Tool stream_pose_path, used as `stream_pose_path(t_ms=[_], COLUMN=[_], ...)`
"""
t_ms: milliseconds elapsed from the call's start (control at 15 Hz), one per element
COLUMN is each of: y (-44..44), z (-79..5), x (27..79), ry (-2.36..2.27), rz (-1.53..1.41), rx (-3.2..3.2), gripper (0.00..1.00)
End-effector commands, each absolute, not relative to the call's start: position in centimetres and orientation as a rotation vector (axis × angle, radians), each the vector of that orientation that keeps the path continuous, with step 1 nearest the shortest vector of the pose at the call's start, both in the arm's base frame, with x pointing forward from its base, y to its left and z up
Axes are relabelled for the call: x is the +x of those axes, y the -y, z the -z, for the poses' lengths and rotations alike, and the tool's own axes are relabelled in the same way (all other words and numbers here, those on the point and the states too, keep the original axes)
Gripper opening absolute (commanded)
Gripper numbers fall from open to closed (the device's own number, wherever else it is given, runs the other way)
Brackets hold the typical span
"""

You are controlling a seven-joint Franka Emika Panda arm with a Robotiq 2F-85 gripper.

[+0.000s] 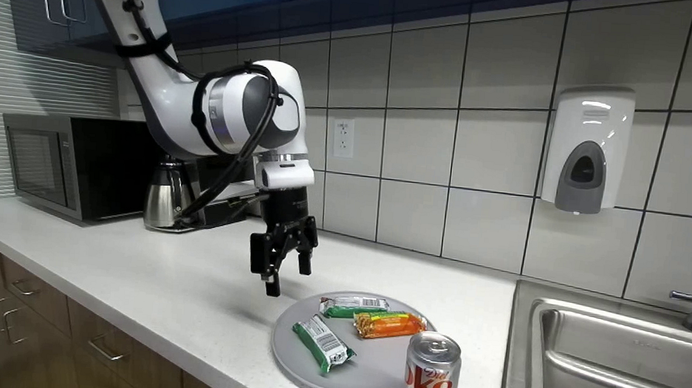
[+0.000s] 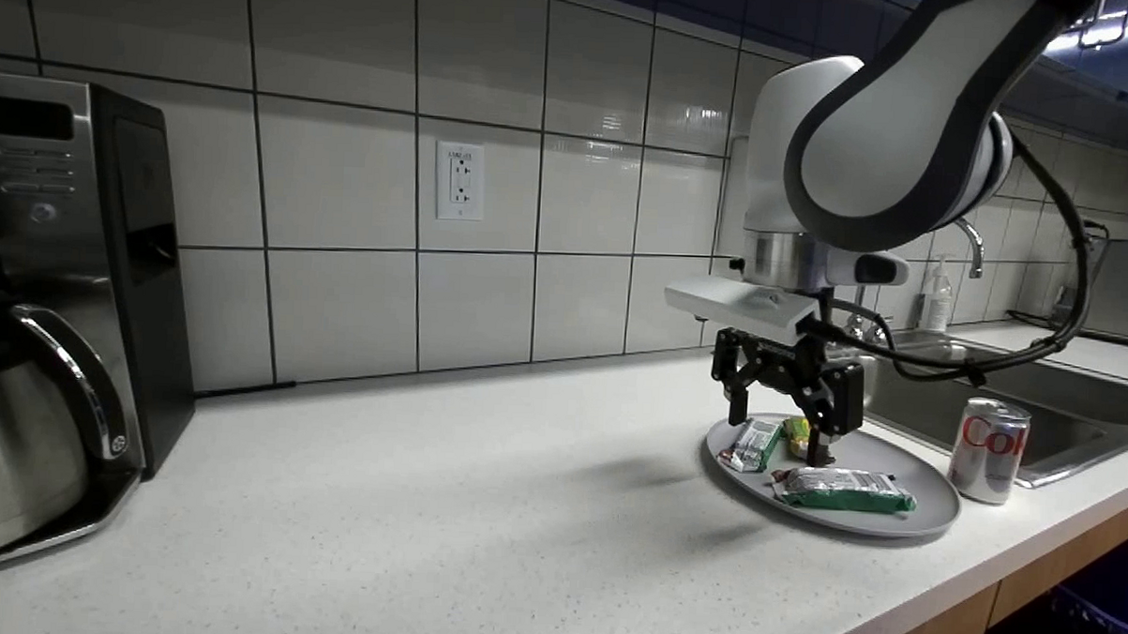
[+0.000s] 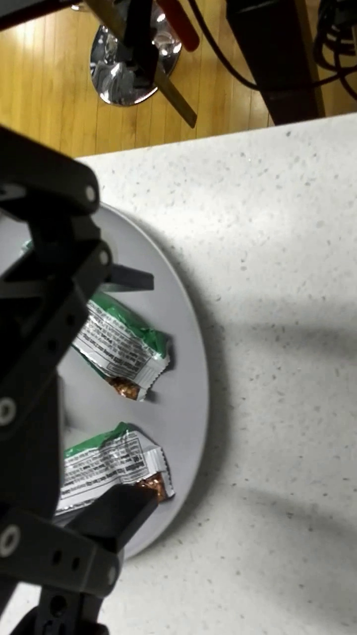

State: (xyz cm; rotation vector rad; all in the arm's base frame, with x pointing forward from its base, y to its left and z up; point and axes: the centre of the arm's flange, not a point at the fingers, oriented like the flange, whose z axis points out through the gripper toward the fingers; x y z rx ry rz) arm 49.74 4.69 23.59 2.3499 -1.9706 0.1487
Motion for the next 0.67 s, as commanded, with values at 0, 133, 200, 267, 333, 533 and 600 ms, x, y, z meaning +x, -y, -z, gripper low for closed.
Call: stream_pose_path(t_ms=[0, 133, 200, 267, 333, 533, 600], y=[-4.4, -4.6, -4.7, -4.8, -4.8, -5.0, -5.1], z=[-24.8, -24.7, -24.7, -24.6, -24.7, -24.7, -24.8], x=[48.0, 47.5, 47.3, 47.1, 46.9, 46.5, 46.3], ry=[1.776, 1.655, 1.6, 1.535, 1.477, 1.282, 1.22], rz=[-0.081, -0.041, -0.021, -0.009, 0.004, 0.028, 0.036], rx=[2.57, 2.676, 2.721, 2.765, 2.804, 2.925, 2.965], gripper=[1.0, 1.0, 1.0, 1.0, 1.0, 1.0, 1.0])
